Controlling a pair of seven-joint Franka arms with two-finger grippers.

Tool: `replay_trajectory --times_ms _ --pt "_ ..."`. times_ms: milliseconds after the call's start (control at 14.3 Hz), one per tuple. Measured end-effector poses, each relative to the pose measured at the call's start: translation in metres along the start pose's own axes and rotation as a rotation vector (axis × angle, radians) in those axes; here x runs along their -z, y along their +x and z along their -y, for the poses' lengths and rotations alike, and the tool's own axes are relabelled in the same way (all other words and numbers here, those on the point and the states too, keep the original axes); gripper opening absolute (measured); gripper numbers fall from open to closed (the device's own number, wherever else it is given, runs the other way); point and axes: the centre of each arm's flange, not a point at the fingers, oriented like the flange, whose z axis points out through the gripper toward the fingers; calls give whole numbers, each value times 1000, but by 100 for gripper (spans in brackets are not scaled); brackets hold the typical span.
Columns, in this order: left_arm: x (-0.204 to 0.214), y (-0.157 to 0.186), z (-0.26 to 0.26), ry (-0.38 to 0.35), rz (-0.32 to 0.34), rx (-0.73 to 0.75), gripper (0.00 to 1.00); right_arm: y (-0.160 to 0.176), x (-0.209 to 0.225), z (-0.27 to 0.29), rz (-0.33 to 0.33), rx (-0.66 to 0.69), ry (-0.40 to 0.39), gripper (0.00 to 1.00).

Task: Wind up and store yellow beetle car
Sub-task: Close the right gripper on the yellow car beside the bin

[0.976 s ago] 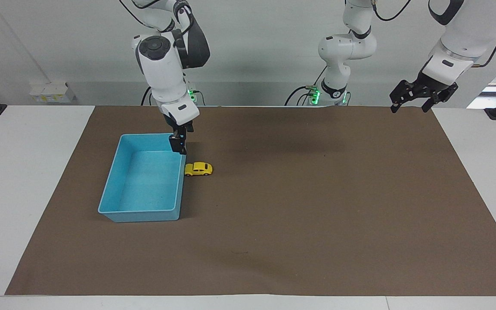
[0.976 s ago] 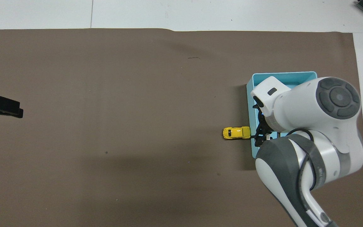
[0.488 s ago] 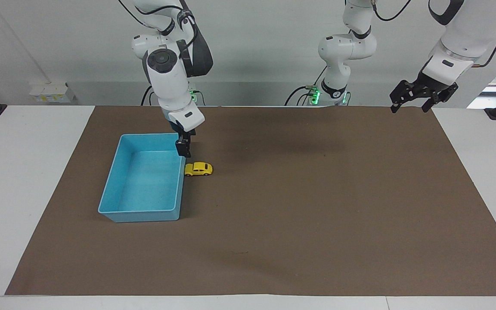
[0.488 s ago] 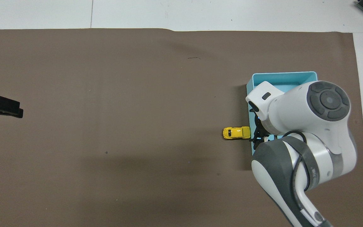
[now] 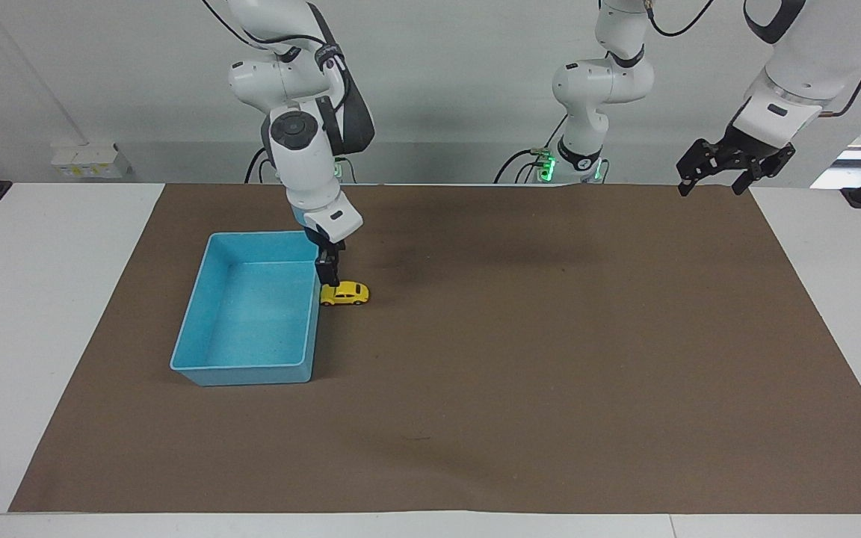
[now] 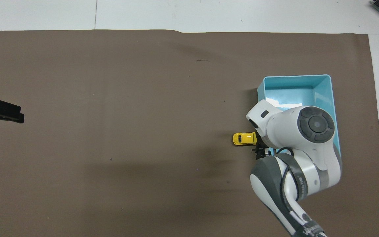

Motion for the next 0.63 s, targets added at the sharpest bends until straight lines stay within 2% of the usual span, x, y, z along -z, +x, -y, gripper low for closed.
replay_trajectory --times_ms 627 --pt "0 0 0 0 0 0 100 8 -69 3 -11 17 -31 100"
